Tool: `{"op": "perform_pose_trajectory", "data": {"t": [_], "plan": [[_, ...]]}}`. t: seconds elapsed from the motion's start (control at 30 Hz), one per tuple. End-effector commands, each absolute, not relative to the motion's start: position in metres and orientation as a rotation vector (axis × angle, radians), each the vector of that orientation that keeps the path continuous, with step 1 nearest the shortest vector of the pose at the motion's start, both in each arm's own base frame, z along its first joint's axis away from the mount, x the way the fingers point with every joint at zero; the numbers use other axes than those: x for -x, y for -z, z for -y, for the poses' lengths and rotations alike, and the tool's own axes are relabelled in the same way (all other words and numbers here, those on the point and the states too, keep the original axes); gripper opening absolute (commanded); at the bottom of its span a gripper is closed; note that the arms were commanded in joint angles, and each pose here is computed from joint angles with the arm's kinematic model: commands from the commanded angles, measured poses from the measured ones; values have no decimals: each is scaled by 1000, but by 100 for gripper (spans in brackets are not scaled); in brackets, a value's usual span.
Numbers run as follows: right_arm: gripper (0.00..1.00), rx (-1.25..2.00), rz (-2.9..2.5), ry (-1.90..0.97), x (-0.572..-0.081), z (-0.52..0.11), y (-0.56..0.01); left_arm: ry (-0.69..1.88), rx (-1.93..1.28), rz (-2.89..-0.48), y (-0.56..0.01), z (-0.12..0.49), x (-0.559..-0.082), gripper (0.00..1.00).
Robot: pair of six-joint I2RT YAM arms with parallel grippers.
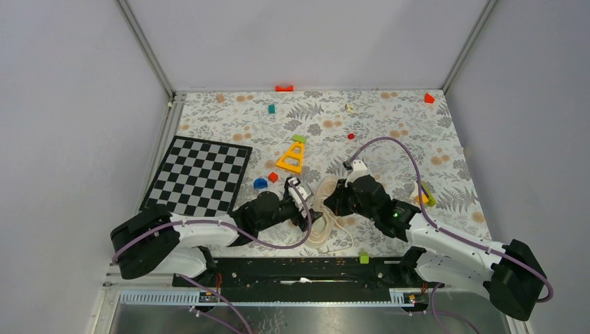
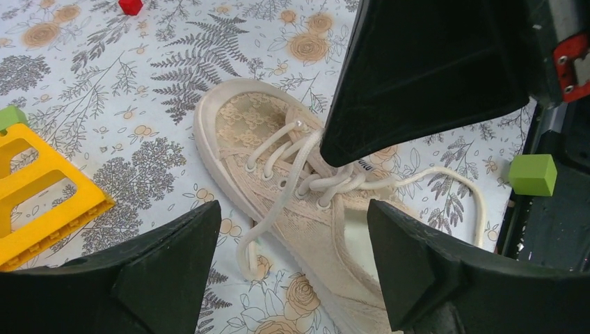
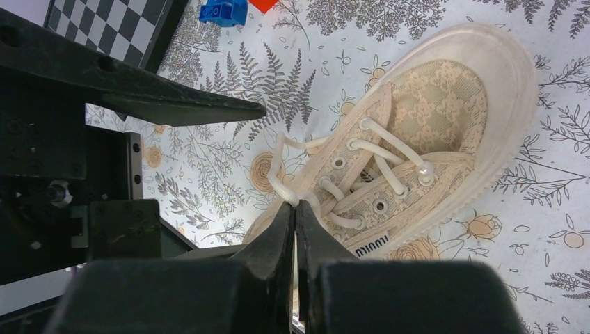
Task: Tie the shoes
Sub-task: Wrap the shoelace around the shoelace.
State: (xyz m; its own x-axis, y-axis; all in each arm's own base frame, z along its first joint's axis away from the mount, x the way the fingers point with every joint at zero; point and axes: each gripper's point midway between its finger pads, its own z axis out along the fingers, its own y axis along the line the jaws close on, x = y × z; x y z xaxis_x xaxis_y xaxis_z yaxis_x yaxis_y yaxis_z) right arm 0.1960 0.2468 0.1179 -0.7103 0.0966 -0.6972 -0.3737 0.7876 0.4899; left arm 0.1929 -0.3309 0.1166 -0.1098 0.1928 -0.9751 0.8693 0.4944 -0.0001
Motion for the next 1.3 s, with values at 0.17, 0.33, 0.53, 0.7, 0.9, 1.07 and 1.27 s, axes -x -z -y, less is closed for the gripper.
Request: {"op": "perform_pose_trajectory", "data": {"t": [0.17,0.33,0.53,0.7,0.9,1.07,1.27], "plan": [[0,194,-2178,-859,-201,-256,-136,813,-923,-1480,-142,356,-197,84],[0,190,-2174,-862,-201,-256,-137,869,-923,-1491,-140,364,-193,77],[0,191,-2174,-862,-201,-256,-136,972,-905,-1485,-141,372,-183,69],[0,189,-2173,-862,-200,-255,-137,990,-885,-1512,-136,375,-184,60],[0,189,-2173,-867,-199,-254,-136,982,-803,-1531,-136,373,-193,38],[0,185,-2171,-862,-198,-252,-136,989,-787,-1543,-133,374,-194,32],[0,181,-2169,-862,-198,-251,-136,995,-787,-1559,-129,376,-195,21]]}}
